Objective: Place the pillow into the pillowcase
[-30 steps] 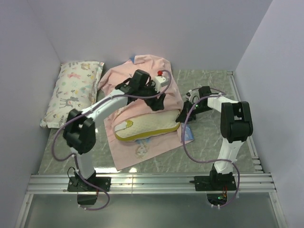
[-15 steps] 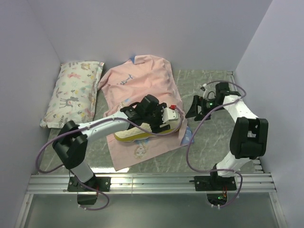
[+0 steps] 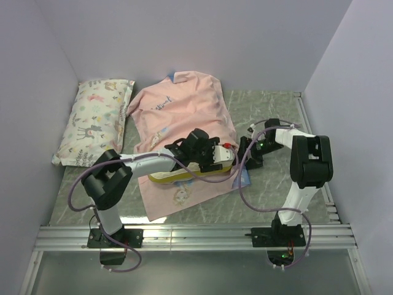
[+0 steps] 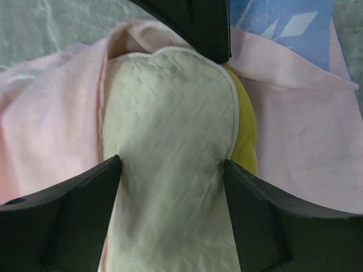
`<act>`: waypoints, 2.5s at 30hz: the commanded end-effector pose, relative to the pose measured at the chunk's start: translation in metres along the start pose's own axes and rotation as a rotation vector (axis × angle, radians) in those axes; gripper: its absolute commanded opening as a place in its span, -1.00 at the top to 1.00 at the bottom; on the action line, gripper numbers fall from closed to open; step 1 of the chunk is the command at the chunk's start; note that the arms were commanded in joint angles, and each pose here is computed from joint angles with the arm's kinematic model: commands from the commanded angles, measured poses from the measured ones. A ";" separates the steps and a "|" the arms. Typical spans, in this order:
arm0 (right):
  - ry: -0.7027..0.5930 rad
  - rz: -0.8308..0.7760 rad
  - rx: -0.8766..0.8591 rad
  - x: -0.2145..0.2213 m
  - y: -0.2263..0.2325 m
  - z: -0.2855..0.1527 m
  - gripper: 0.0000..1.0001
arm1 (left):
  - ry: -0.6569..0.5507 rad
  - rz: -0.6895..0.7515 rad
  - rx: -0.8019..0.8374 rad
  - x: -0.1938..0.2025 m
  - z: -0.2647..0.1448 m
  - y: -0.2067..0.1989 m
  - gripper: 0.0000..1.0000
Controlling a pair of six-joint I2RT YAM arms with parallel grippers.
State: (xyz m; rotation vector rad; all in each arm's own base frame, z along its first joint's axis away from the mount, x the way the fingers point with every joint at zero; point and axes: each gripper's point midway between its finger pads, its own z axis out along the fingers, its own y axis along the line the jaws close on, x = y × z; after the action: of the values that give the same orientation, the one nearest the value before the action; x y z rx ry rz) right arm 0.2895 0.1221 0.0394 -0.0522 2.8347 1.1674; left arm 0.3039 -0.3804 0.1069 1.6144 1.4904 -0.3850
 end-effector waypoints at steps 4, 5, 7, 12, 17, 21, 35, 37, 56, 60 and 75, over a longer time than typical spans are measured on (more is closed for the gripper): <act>0.060 -0.015 -0.156 0.017 0.014 0.007 -0.36 | 0.045 -0.053 -0.021 0.017 0.026 0.006 -0.39; 0.077 -0.007 -0.193 0.023 0.020 0.006 -0.19 | 0.069 -0.064 -0.029 0.022 0.034 0.010 -0.24; 0.146 0.004 -0.289 0.042 0.042 0.004 0.71 | 0.108 -0.117 -0.078 0.034 0.039 0.026 0.04; 0.201 -0.042 -0.439 0.063 0.081 -0.035 1.00 | 0.108 -0.284 -0.293 0.032 0.020 0.126 0.99; -0.011 -0.122 -0.480 0.032 0.102 -0.098 1.00 | 0.081 -0.381 -0.594 0.021 -0.036 0.243 0.99; -0.121 -0.112 -0.444 0.011 0.095 -0.127 1.00 | 0.096 -0.381 -0.694 0.022 -0.051 0.277 0.99; -0.163 0.103 -0.431 -0.048 0.029 -0.133 1.00 | 0.256 -0.532 -0.023 0.059 0.049 0.053 0.89; -0.154 0.117 -0.310 -0.045 0.015 -0.129 0.90 | 0.280 -0.629 0.029 0.064 0.053 0.035 0.89; -0.226 -0.124 0.030 -0.028 0.049 -0.092 -0.14 | -0.198 -1.132 0.024 -0.064 0.088 0.147 0.98; -0.196 -0.050 0.023 -0.035 0.035 -0.069 -0.18 | -0.248 -1.069 0.155 -0.090 0.080 0.136 0.18; -0.177 0.114 -0.005 -0.082 0.004 -0.027 -0.25 | 0.225 -0.706 -0.272 0.111 -0.103 0.195 -0.98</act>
State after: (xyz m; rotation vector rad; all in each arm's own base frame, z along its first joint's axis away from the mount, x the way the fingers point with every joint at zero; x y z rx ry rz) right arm 0.3367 0.1026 0.0582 0.2468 2.8069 1.1413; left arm 0.4670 -0.2651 0.2378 0.7588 1.9864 -0.6113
